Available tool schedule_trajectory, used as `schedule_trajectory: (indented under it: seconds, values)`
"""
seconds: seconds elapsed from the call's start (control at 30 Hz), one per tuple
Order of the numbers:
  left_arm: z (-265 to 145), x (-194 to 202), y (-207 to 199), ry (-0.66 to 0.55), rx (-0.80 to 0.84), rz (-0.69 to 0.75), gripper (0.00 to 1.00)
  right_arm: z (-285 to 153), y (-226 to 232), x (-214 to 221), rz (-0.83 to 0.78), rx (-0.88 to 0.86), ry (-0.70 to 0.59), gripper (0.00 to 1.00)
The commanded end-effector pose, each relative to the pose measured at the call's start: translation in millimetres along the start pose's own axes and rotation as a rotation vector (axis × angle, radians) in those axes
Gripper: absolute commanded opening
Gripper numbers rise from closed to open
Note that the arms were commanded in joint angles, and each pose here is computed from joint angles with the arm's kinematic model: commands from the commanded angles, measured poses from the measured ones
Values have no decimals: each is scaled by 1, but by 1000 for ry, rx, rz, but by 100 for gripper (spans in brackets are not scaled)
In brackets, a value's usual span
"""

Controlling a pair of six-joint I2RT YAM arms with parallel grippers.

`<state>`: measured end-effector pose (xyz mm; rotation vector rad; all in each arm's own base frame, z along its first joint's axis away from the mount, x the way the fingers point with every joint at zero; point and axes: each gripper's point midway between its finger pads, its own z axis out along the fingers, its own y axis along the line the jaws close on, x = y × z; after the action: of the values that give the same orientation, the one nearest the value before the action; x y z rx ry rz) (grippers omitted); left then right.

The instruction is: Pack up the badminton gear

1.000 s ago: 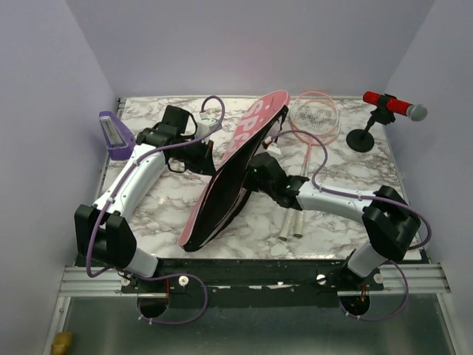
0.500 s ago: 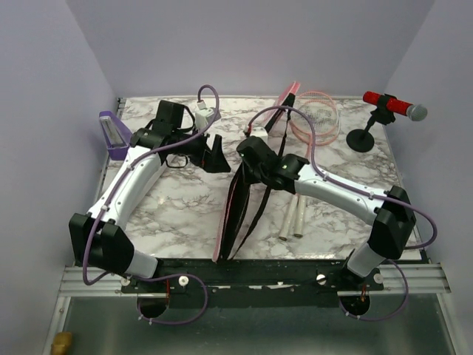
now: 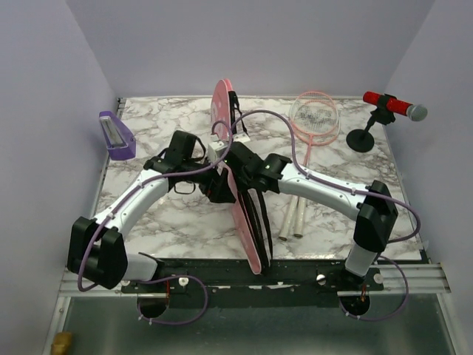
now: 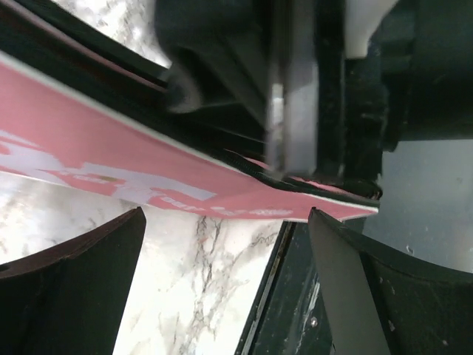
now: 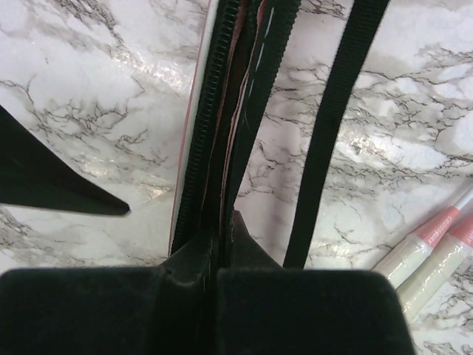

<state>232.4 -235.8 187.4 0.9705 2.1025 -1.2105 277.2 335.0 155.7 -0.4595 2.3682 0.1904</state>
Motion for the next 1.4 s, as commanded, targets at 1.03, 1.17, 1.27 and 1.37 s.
schedule_trajectory:
  seconds: [1.03,1.17,1.27,1.37]
  values:
    - [-34,-4,11,-243,-307,39,98,-19,32,-55,250,131,-162,0]
    - [-49,1,8,-235,-375,127,98,-21,37,-59,269,104,-168,0]
    - [-55,10,4,-224,-397,118,98,-21,43,-61,277,87,-165,0]
    - [-64,7,-16,-275,-367,189,98,-22,46,-63,278,73,-161,0]
